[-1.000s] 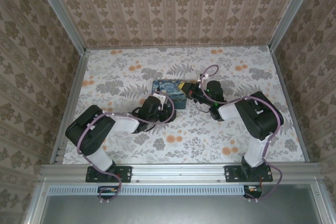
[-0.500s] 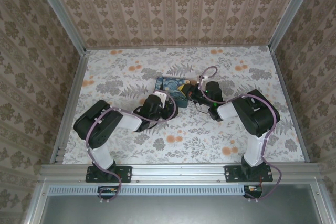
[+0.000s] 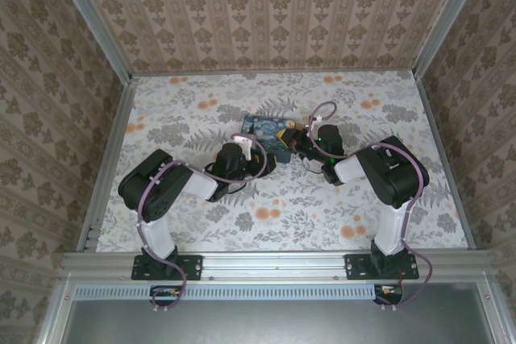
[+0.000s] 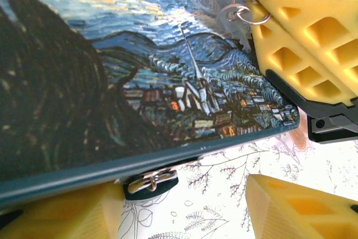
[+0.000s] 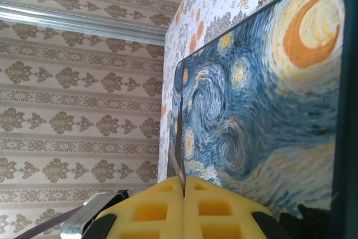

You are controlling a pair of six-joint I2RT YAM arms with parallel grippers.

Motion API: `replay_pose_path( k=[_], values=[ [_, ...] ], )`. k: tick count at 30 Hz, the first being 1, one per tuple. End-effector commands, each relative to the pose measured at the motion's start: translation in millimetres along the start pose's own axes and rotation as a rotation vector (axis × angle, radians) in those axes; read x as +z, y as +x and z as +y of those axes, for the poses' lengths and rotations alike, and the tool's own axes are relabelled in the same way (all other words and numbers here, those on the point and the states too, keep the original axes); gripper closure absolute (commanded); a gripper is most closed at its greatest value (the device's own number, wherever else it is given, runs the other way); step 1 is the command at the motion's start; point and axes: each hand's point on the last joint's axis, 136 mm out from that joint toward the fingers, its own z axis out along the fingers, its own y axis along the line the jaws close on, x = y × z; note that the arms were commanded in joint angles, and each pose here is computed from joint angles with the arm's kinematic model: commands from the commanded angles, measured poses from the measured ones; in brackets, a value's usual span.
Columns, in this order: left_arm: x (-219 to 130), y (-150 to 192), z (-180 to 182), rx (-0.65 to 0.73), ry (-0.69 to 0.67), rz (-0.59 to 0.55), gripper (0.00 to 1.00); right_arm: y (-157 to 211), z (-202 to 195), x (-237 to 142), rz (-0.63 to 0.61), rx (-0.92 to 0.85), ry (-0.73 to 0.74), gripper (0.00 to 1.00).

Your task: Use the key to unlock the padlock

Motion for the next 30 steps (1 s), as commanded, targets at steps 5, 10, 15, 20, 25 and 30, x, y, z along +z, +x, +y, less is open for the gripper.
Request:
replay_pose_path(
  k=[5, 10, 15, 20, 25, 30],
  values=[
    [6, 6, 7, -0.050, 0.015, -0.013, 0.40, -3, 2, 2, -0.005, -0.004, -0.024, 1.00],
    [11, 13, 18, -0.038, -0.023, 0.004, 0.40, -3, 1, 2, -0.004, -0.003, -0.024, 1.00],
    [15, 13, 10, -0.033, 0.017, 0.013, 0.43, -2, -3, 2, -0.003, 0.001, -0.015, 1.00],
    [11, 1, -12, -0.072, 0.125, -0.026, 0.46, -3, -5, 3, -0.004, 0.004, -0.010, 1.00],
    [8, -9, -25, -0.123, 0.195, -0.069, 0.46, -2, -7, 4, -0.001, 0.007, -0.008, 1.00],
    [10, -10, -20, -0.158, 0.194, -0.086, 0.47, -2, -9, 4, -0.001, 0.008, -0.006, 1.00]
  ],
)
